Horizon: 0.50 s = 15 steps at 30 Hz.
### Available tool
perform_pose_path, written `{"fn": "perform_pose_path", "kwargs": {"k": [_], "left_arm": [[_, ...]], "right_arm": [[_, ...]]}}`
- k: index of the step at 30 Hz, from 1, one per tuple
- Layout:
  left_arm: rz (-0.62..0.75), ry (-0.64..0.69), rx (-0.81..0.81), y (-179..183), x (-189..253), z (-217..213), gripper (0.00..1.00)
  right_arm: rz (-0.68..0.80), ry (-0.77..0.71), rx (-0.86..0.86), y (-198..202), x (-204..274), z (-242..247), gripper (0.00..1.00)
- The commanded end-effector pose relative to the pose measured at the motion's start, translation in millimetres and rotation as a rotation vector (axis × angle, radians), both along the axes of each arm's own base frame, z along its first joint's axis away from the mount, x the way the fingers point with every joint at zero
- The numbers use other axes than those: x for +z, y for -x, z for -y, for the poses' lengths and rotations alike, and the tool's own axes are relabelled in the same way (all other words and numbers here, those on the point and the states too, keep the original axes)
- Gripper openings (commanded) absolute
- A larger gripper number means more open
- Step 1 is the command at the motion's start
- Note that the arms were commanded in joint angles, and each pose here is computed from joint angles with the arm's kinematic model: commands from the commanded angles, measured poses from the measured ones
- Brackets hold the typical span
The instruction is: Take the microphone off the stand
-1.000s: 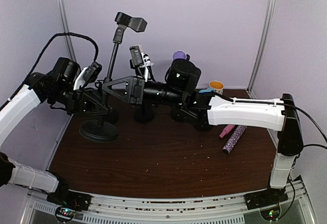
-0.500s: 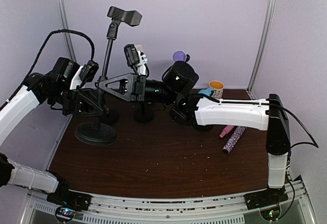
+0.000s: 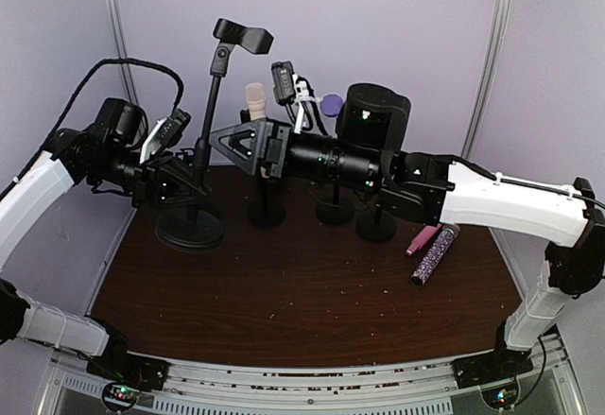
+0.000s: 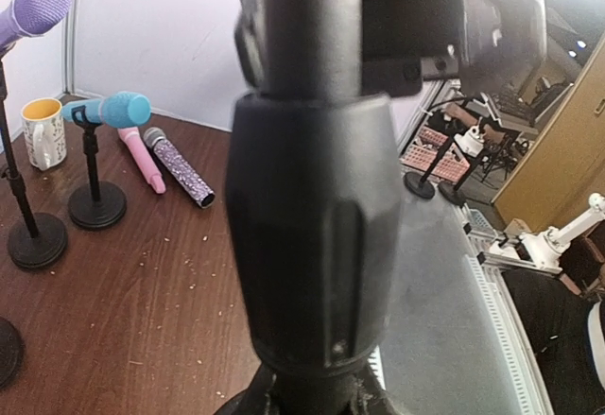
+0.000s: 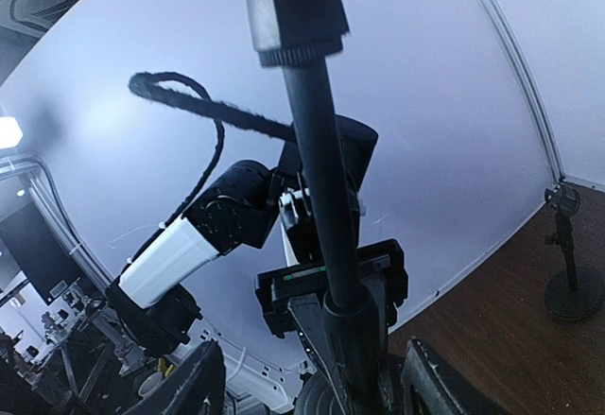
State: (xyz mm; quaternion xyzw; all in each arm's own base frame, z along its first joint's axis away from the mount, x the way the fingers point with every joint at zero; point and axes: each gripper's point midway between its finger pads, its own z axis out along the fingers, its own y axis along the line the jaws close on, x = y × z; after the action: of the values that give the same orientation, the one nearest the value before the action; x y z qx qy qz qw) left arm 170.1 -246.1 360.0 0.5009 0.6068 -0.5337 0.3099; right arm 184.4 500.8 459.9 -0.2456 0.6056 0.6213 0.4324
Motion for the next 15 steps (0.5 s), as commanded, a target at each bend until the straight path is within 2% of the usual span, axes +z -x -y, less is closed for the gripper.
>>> {"fn": "perform_pose_path", "kwargs": {"k": [1, 10, 15], "left_arm": [[0.113, 0.026, 0.014, -7.7, 16.9, 0.2, 0.00], [0.122, 0.015, 0.028, -8.3, 15.4, -0.8, 0.00], [0.126, 0.011, 0.030, -8.7, 13.5, -1.0, 0.00]], "right_arm": [[0.004, 0.092, -0.085, -4.6, -24.1, -9.5, 0.64], [-0.015, 0.094, -0.054, -5.5, -21.0, -37.2, 0.49], [-0.035, 0.102, -0.072, -11.4, -24.6, -46.0, 0.36]]}}
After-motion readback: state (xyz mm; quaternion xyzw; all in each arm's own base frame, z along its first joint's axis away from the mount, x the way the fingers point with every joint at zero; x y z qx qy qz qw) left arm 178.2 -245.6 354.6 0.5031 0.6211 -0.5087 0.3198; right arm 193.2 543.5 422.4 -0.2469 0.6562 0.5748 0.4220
